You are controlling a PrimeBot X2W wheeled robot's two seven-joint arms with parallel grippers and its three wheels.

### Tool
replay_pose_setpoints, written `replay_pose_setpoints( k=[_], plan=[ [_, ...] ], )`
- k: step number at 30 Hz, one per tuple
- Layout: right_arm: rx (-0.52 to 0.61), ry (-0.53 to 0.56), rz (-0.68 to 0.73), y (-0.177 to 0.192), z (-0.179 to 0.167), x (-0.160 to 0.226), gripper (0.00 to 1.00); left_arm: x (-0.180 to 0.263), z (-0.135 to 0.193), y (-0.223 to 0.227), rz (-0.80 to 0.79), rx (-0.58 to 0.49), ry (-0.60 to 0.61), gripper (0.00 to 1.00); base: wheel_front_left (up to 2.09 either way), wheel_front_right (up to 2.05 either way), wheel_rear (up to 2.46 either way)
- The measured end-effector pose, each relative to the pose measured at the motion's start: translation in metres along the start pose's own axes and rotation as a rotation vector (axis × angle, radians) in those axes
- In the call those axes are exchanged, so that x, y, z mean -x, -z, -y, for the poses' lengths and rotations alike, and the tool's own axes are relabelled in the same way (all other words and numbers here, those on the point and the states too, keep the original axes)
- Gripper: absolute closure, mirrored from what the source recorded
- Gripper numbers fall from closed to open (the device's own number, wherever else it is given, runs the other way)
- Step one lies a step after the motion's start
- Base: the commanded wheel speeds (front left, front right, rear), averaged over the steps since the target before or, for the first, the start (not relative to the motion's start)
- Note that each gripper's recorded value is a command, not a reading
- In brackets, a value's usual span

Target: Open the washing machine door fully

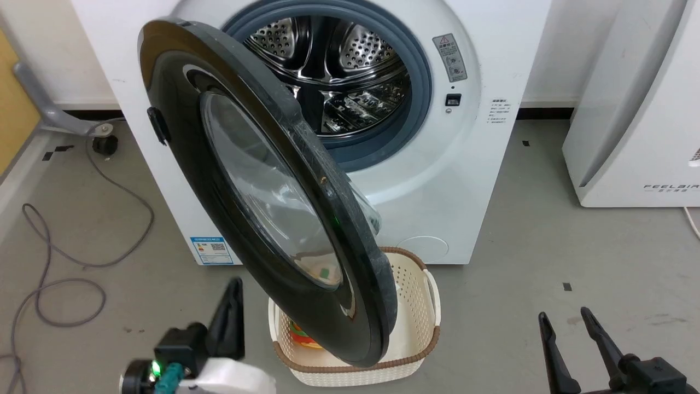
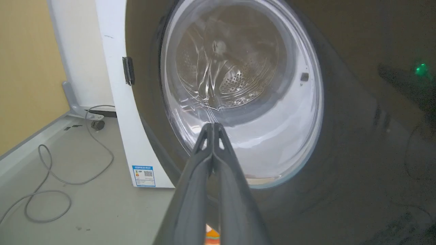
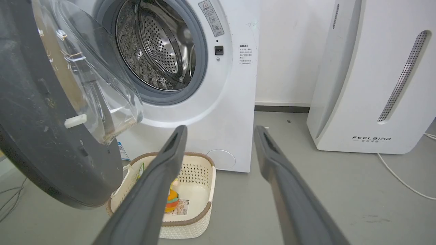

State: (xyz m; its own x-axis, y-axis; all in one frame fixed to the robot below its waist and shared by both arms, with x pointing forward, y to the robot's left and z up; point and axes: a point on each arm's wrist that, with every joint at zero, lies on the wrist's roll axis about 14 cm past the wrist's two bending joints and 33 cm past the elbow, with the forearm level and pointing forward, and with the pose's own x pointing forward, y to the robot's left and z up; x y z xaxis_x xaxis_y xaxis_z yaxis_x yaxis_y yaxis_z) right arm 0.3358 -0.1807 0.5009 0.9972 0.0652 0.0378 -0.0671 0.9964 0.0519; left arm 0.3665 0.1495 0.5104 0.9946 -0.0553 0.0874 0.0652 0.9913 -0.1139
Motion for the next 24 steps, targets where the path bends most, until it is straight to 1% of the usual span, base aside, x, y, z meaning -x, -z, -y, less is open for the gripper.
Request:
replay_pose_setpoints(
  k=[3, 7, 12, 15, 20, 24],
  plan=[
    [-0.004, -0.002, -0.003, 0.001, -0.001, -0.001, 0.0, -0.007, 0.002, -0.031, 0.097, -0.001, 0.001, 1.0, 0.0, 0.0, 0.0],
    [-0.008, -0.006, -0.004, 0.003, -0.002, -0.002, 0.0, -0.015, 0.008, -0.087, 0.273, -0.026, 0.021, 1.0, 0.0, 0.0, 0.0],
    [-0.009, -0.011, -0.008, 0.004, -0.003, -0.003, 0.0, -0.015, 0.027, -0.169, 0.527, -0.058, 0.076, 1.0, 0.0, 0.0, 0.0],
    [-0.01, -0.01, -0.01, 0.005, -0.003, -0.003, 0.0, -0.008, 0.041, -0.208, 0.656, -0.064, 0.117, 1.0, 0.0, 0.0, 0.0],
    [-0.018, -0.003, -0.018, 0.008, -0.001, -0.002, 0.0, 0.006, 0.075, -0.252, 0.813, -0.058, 0.221, 1.0, 0.0, 0.0, 0.0],
    [-0.02, 0.006, -0.022, 0.009, 0.001, 0.0, 0.0, 0.018, 0.109, -0.263, 0.86, -0.043, 0.334, 1.0, 0.0, 0.0, 0.0]
  ],
)
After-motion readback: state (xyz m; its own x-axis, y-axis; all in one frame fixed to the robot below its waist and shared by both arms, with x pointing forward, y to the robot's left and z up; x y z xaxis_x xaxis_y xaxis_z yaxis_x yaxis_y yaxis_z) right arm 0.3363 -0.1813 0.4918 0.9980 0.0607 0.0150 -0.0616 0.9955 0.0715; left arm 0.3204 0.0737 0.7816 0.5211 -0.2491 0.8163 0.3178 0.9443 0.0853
